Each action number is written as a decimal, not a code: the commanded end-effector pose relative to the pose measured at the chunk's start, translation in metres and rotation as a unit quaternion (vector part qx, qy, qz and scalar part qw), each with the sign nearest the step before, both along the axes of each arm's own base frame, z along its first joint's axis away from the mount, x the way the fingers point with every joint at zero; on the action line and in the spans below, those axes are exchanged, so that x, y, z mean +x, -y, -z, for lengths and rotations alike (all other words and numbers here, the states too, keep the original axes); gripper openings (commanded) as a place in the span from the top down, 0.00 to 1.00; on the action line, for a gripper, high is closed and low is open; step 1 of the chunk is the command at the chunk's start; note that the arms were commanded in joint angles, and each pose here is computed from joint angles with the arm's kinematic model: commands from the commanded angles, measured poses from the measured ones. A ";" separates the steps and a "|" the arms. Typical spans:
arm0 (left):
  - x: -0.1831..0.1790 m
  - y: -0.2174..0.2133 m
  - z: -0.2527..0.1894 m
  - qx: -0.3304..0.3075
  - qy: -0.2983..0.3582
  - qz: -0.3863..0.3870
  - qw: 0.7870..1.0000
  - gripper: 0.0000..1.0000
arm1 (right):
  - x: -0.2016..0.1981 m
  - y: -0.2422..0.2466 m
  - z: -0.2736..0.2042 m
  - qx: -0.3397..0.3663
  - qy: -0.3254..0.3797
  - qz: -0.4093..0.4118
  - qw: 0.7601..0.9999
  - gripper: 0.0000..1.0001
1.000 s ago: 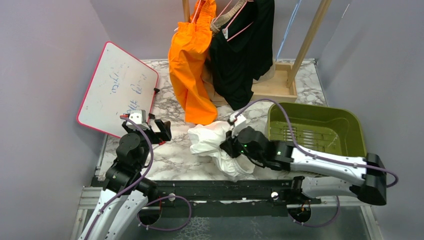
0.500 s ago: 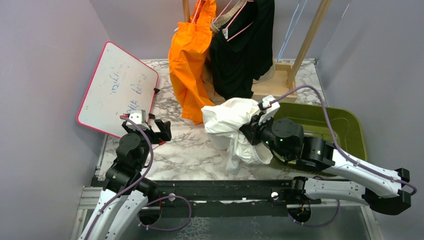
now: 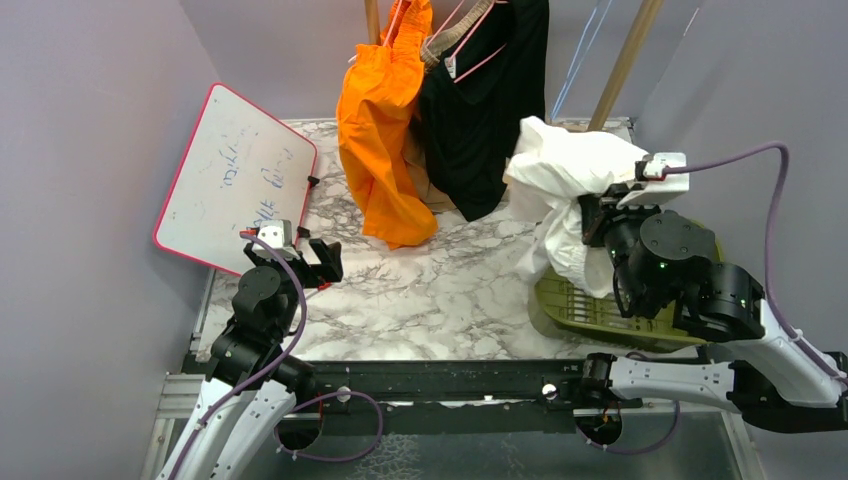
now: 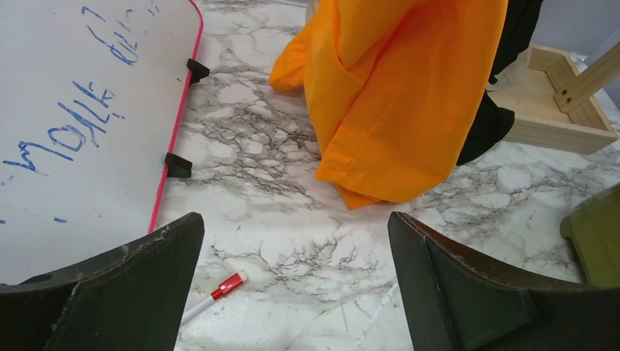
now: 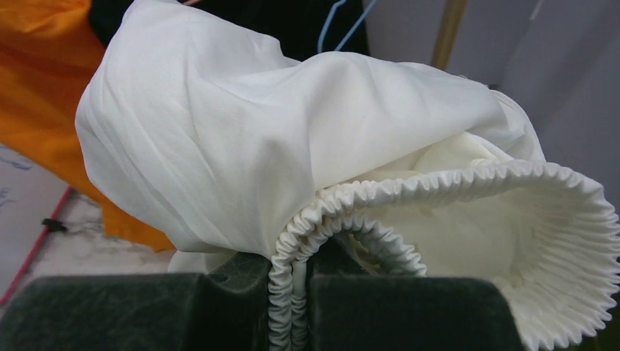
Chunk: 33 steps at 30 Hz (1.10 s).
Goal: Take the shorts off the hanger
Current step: Place the shorts in the basket.
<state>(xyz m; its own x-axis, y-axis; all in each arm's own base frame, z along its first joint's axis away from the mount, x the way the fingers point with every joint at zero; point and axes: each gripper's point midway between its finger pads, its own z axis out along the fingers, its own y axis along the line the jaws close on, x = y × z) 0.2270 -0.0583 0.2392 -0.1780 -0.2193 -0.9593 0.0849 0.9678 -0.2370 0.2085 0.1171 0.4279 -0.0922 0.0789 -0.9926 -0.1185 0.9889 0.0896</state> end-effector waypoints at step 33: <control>0.002 0.004 -0.006 -0.004 0.000 0.009 1.000 0.01 | -0.006 0.038 0.191 -0.093 -0.169 0.180 0.965 0.97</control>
<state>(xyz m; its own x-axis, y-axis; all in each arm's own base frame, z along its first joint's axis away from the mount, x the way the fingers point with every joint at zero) 0.2285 -0.0593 0.2365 -0.1903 -0.2148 -0.9579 0.0837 0.9687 -0.2338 0.1838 0.0776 0.2361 -0.4763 -0.0389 -0.8784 0.1719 0.9756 -0.1364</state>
